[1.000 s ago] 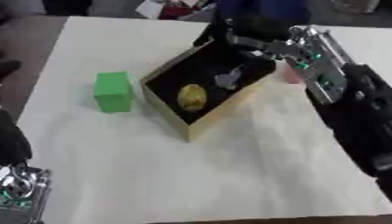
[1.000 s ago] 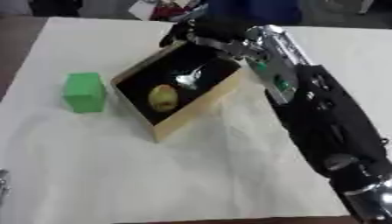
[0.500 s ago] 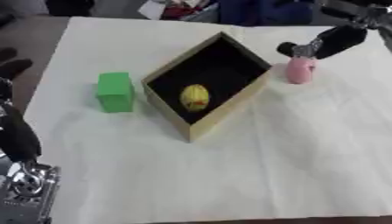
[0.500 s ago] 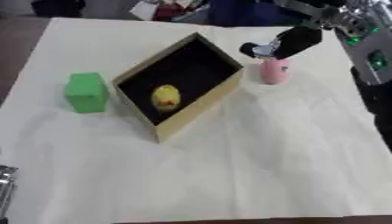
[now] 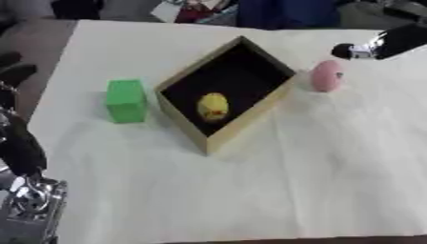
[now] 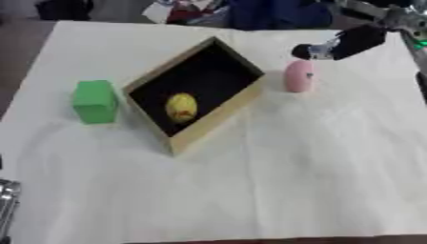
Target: Pick up objects on the table and place them in the box.
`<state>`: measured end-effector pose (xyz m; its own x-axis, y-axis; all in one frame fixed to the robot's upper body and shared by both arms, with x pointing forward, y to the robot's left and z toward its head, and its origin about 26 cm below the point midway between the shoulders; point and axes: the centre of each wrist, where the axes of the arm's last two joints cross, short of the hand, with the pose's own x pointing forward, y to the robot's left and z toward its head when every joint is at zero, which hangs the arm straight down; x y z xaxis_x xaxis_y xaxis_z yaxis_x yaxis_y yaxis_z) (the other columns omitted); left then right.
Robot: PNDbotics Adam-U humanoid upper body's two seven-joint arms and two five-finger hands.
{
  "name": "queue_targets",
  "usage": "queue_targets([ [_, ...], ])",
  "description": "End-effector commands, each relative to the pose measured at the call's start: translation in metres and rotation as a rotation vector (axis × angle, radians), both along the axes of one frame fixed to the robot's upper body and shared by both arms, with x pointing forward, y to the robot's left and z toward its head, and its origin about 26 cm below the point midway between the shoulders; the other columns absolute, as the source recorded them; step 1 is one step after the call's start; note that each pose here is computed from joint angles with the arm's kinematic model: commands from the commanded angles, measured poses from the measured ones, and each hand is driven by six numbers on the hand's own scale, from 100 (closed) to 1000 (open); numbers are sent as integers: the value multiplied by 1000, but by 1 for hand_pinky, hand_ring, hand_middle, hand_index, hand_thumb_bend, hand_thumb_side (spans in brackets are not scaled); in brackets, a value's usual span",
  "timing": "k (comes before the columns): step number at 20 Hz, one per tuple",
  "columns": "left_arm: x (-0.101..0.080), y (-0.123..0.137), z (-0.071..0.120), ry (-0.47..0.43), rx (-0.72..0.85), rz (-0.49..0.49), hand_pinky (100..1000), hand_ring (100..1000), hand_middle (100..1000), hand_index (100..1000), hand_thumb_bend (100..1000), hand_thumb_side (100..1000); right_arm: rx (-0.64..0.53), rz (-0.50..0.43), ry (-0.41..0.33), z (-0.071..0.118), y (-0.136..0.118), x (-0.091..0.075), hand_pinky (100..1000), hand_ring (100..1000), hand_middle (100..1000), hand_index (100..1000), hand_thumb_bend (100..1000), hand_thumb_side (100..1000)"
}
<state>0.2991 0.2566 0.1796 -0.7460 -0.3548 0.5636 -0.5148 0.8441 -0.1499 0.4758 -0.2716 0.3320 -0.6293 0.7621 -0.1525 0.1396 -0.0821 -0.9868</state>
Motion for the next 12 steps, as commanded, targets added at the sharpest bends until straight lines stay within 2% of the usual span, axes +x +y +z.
queue_targets([
  [1,-2,2,7,-21,17,6,752,617,633,820,226,1000,-32,-47,-22,5,-13,2,944,922,846,917,514,829],
  [12,-2,1,7,-20,18,-4,752,617,635,820,224,1000,-112,-106,-10,-27,-6,24,927,920,837,903,526,943],
])
